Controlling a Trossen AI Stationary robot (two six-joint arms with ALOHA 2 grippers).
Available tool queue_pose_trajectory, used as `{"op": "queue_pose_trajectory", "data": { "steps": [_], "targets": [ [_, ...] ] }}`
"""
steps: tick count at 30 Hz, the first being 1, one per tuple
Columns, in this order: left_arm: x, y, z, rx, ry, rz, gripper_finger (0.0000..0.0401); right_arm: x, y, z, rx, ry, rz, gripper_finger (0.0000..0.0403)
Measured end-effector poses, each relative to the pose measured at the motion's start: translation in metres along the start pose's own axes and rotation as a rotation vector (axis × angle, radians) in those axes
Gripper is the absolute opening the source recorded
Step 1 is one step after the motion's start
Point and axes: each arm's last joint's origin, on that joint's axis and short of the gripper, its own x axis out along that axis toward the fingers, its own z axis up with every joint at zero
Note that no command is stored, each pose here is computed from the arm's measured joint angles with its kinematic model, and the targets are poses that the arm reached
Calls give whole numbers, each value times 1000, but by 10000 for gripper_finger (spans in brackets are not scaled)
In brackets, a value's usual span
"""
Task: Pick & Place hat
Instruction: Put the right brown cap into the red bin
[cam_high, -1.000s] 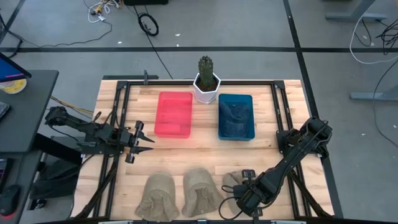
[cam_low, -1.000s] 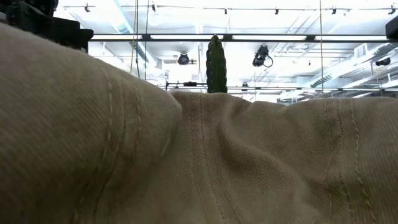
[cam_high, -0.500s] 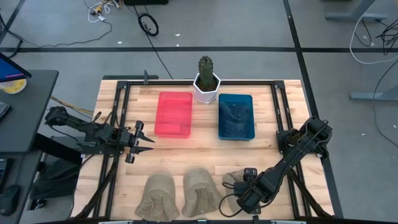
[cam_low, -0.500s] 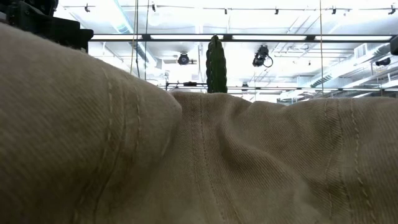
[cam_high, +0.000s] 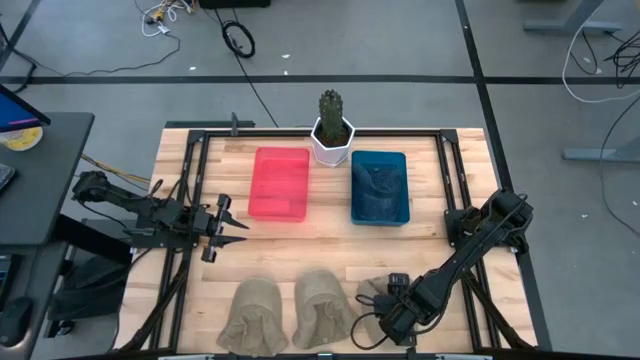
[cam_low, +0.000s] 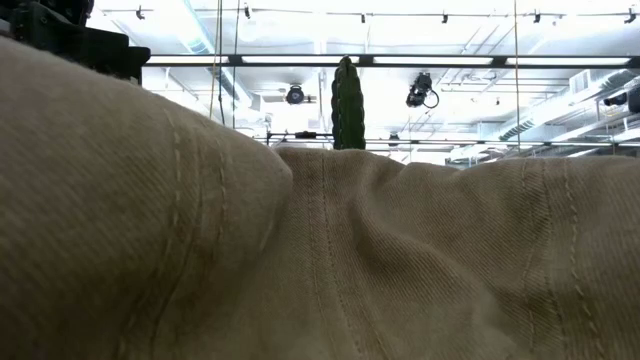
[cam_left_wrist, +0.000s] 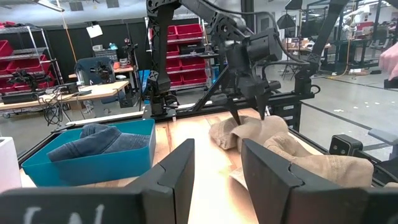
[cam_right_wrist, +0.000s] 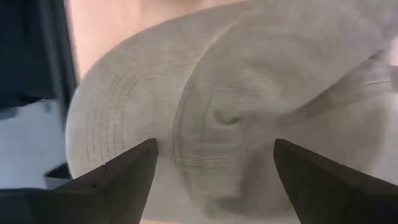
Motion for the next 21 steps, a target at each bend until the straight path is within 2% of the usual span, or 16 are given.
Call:
{"op": "queue_pose_trajectory", "data": {
  "steps": [6, 10, 14, 19, 21],
  "targets": [
    [0, 0, 0, -4, 0, 0, 135, 13, -8, -8, 33, 26, 17, 308],
    [0, 0, 0, -4, 0, 0, 135, 19, -12, -12, 32, 38, 11, 272],
    [0, 0, 0, -4, 0, 0, 135, 21, -16, -12, 39, 52, 6, 192],
    [0, 0, 0, -4, 0, 0, 135, 21, -20, -10, 15, 82, 20, 36],
    [0, 0, 0, -4, 0, 0, 135, 21, -22, -9, 11, 98, 36, 15]
  ]
}}
